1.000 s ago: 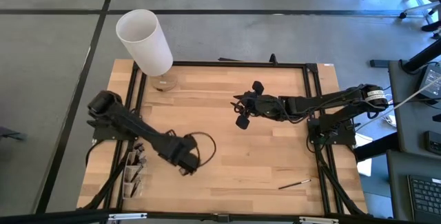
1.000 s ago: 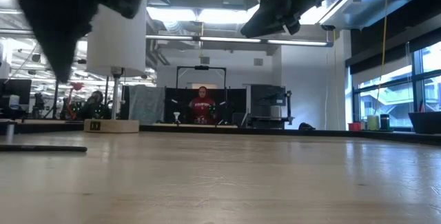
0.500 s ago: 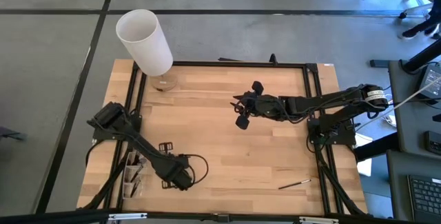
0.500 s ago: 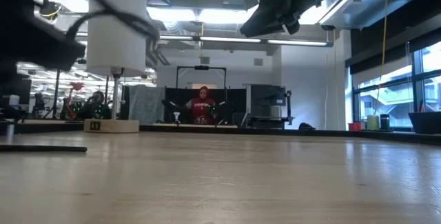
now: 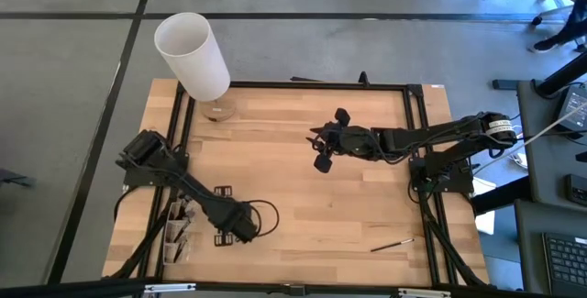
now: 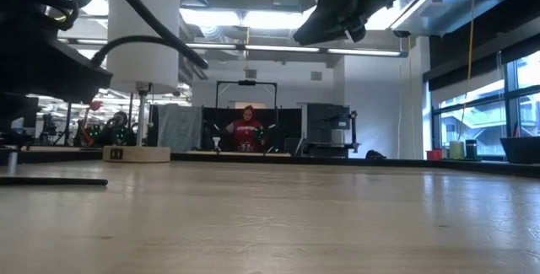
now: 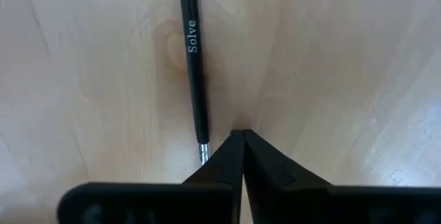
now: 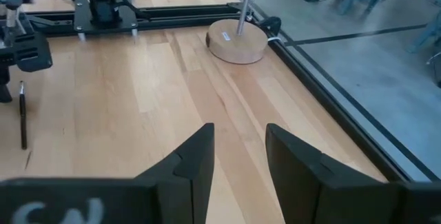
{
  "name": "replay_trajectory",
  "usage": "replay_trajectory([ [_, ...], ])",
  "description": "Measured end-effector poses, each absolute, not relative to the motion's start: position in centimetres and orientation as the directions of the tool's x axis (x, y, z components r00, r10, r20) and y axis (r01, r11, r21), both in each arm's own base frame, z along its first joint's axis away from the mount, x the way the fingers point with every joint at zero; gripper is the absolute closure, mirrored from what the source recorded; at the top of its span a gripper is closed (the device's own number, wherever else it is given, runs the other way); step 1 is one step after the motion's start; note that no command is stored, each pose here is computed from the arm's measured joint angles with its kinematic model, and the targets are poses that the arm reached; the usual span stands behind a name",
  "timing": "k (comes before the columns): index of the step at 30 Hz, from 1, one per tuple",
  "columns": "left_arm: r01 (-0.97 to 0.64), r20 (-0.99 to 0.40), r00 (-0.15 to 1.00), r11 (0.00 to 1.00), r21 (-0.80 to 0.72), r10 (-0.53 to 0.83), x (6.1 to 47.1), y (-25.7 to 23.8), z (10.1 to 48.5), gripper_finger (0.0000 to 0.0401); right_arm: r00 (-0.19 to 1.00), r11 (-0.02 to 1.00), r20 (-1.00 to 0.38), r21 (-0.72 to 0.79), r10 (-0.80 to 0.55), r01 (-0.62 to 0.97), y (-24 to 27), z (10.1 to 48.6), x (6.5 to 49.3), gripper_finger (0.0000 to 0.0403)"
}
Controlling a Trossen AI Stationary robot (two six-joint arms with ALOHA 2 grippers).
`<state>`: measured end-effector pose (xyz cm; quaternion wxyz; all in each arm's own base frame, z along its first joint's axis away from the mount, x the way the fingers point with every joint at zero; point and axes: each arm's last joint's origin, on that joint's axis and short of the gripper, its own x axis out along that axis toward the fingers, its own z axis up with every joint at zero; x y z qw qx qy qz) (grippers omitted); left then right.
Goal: Pick & Place Makeup Supplies
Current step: Put the left makeup brush into the transparent organizer
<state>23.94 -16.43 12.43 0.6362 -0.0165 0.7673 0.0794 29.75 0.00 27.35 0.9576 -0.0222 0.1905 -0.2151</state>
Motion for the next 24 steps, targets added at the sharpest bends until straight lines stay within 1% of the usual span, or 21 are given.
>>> replay_trajectory([
  [8,-0.154,-0.976,-0.211,0.984,0.088,0.054,24.9,-15.2,12.6,0.0399,0.836,0.909,-0.361,-0.125,-0.414,0.396,0.0,27.3,29.7,0.0272],
  [11,-0.177,-0.974,-0.221,0.980,0.090,0.050,25.6,-15.4,13.5,0.0396,0.834,0.910,-0.363,-0.133,-0.414,0.394,0.0,27.3,29.7,0.0272],
  [13,-0.227,-0.973,-0.223,0.968,0.109,0.057,26.1,-15.6,14.3,0.0392,0.834,0.910,-0.363,-0.138,-0.414,0.392,0.0,27.3,29.7,0.0272],
  [16,-0.354,-0.981,-0.183,0.928,0.119,0.056,26.9,-16.2,16.1,0.0387,0.835,0.911,-0.366,-0.146,-0.412,0.385,0.0,27.3,29.7,0.0272],
  [19,-0.444,-0.989,-0.102,0.885,0.141,0.106,27.4,-17.2,17.2,0.0384,0.858,0.944,-0.394,-0.168,-0.330,0.286,0.2,27.0,29.9,0.0272],
  [21,-0.474,-0.988,-0.042,0.868,0.148,0.145,27.5,-17.8,17.7,0.0385,0.873,0.973,-0.433,-0.145,-0.227,0.181,0.2,26.5,30.1,0.0272],
  [24,-0.508,-0.984,-0.020,0.846,0.161,0.176,27.0,-18.5,17.9,0.0387,0.877,0.998,-0.479,-0.065,-0.038,0.008,0.4,25.3,30.8,0.0272],
])
